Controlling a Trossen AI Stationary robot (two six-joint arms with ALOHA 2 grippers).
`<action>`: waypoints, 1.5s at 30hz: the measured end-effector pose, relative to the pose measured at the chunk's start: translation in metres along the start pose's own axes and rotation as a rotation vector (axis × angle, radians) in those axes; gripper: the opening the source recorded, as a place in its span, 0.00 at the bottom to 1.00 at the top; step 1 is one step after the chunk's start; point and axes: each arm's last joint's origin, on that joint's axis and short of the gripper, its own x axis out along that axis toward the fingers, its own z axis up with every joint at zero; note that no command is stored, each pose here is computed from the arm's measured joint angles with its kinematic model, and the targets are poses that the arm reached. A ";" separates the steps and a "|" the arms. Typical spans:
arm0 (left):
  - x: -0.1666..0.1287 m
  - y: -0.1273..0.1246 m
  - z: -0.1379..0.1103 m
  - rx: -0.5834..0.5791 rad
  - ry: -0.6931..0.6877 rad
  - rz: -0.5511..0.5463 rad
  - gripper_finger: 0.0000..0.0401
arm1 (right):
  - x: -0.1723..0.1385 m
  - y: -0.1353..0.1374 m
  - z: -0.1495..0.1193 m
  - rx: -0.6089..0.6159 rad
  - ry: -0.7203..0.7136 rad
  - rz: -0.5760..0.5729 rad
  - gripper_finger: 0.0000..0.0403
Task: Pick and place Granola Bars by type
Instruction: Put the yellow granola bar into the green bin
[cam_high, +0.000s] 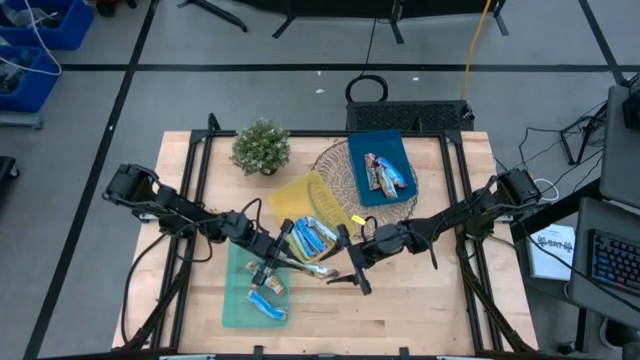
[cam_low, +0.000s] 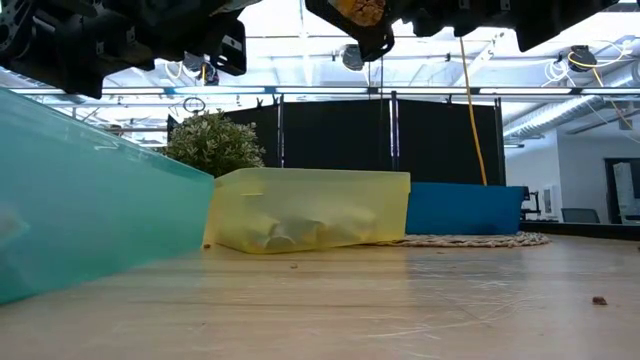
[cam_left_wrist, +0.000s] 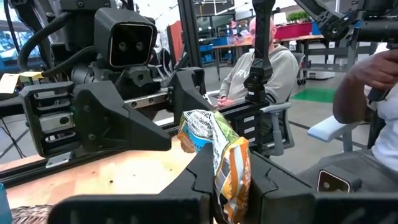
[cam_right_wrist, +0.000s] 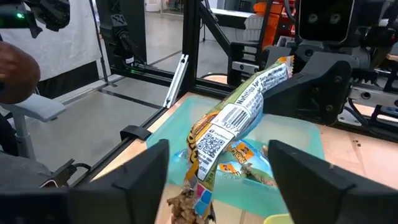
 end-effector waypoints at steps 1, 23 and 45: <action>0.000 0.000 0.000 -0.001 0.002 0.002 0.08 | 0.000 0.000 0.000 0.001 0.004 0.000 0.69; -0.081 -0.059 0.006 -0.195 0.192 0.216 0.08 | -0.057 0.000 0.041 0.054 0.142 0.000 0.76; -0.119 -0.116 -0.015 -0.549 0.311 0.274 0.07 | -0.078 -0.001 0.033 0.133 0.340 -0.082 0.76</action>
